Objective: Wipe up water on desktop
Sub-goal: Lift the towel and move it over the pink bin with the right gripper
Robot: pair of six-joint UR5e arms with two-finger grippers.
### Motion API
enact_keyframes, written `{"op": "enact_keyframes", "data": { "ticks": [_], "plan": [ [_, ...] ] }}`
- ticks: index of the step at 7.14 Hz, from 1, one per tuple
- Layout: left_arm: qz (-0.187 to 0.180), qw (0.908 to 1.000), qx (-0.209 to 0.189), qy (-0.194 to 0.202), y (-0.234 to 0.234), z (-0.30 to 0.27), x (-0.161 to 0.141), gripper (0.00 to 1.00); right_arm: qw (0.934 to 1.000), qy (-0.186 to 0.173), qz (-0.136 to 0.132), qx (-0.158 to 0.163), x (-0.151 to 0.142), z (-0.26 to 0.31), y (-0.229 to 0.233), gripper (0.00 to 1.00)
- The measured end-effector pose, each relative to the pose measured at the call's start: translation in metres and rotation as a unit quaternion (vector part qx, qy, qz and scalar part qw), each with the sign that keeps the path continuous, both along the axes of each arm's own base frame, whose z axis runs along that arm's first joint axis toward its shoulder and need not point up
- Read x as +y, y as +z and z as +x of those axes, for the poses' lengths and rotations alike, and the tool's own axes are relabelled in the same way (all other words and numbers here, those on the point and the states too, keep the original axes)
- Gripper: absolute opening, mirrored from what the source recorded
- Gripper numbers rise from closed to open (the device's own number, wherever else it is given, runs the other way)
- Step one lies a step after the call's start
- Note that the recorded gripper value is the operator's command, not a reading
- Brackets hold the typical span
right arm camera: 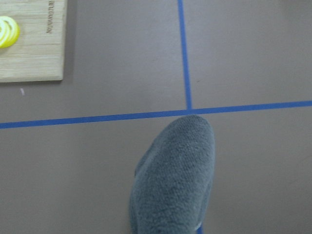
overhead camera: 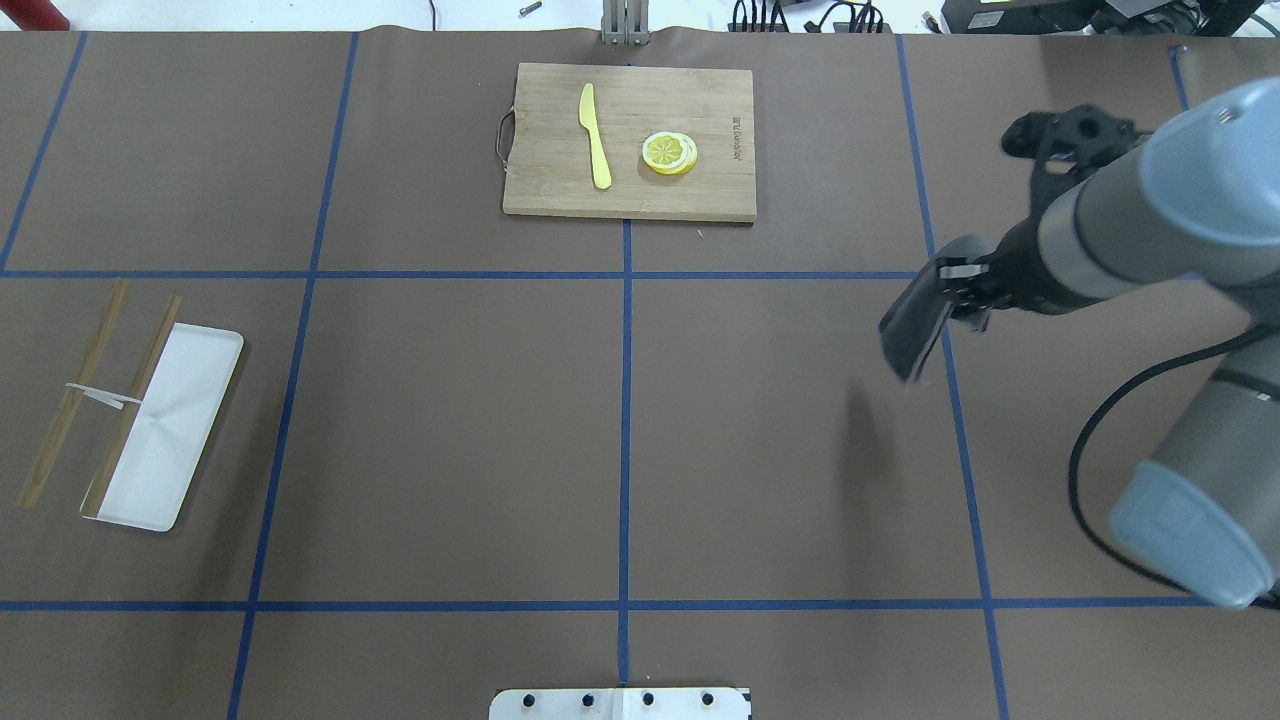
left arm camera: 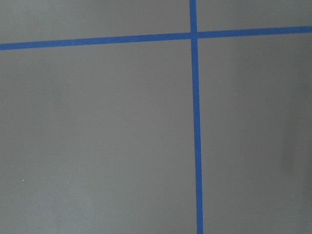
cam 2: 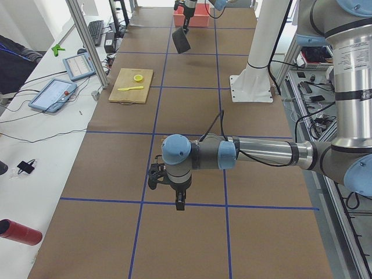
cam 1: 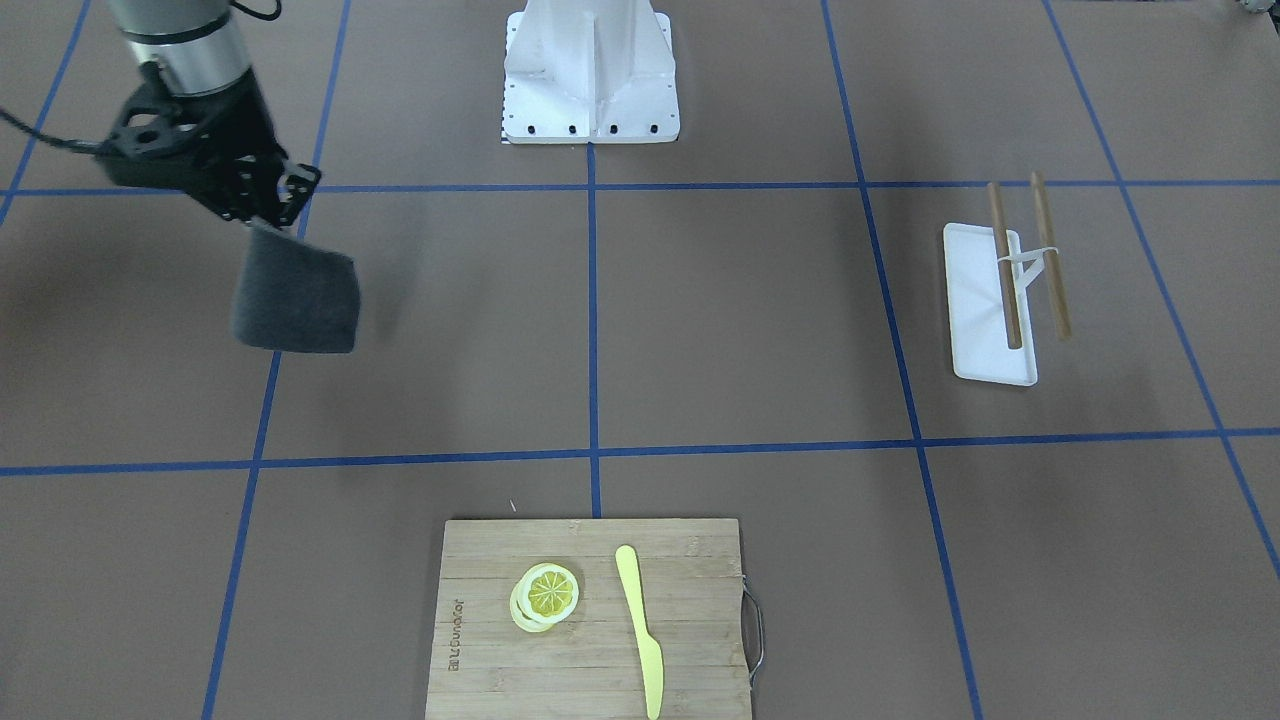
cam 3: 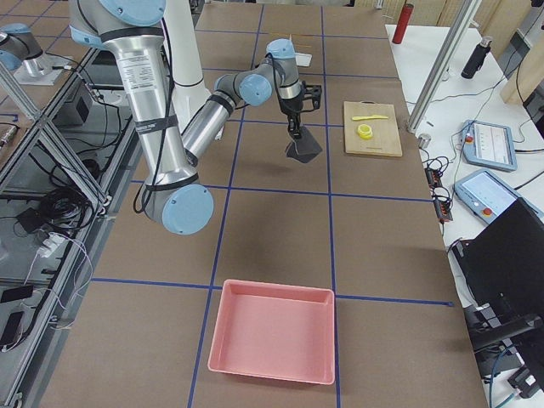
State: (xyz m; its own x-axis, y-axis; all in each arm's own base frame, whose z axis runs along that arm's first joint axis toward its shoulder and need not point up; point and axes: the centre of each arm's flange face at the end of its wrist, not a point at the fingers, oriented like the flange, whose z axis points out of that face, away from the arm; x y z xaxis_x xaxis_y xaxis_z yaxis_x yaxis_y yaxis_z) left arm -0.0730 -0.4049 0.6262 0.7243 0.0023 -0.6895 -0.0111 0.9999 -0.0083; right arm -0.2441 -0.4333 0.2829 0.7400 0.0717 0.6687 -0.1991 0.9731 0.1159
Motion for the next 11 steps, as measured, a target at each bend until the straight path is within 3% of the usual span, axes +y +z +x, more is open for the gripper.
{"op": "enact_keyframes", "data": {
  "ticks": [2,4,6,8,11],
  "plan": [
    [0.001,1.0000,-0.001,-0.002,-0.005,0.001,0.007,0.99,0.9982,-0.047,0.017,0.032,-0.021,0.107,0.056,0.00],
    [0.001,1.0000,-0.001,-0.002,-0.005,0.001,0.008,0.99,0.9944,-0.088,0.028,0.050,-0.011,0.212,0.126,0.00],
    [0.001,1.0000,-0.001,-0.001,-0.005,0.001,0.008,0.99,0.9898,-0.130,0.038,0.044,0.013,0.295,0.200,0.00],
    [0.001,1.0000,-0.001,-0.001,-0.005,0.002,0.008,0.99,0.9857,-0.160,0.047,0.024,0.051,0.358,0.278,0.00],
    [0.000,1.0000,-0.001,0.000,-0.004,0.002,0.008,0.99,0.9825,-0.183,0.029,0.021,0.146,0.410,0.388,0.00]
  ]
}}
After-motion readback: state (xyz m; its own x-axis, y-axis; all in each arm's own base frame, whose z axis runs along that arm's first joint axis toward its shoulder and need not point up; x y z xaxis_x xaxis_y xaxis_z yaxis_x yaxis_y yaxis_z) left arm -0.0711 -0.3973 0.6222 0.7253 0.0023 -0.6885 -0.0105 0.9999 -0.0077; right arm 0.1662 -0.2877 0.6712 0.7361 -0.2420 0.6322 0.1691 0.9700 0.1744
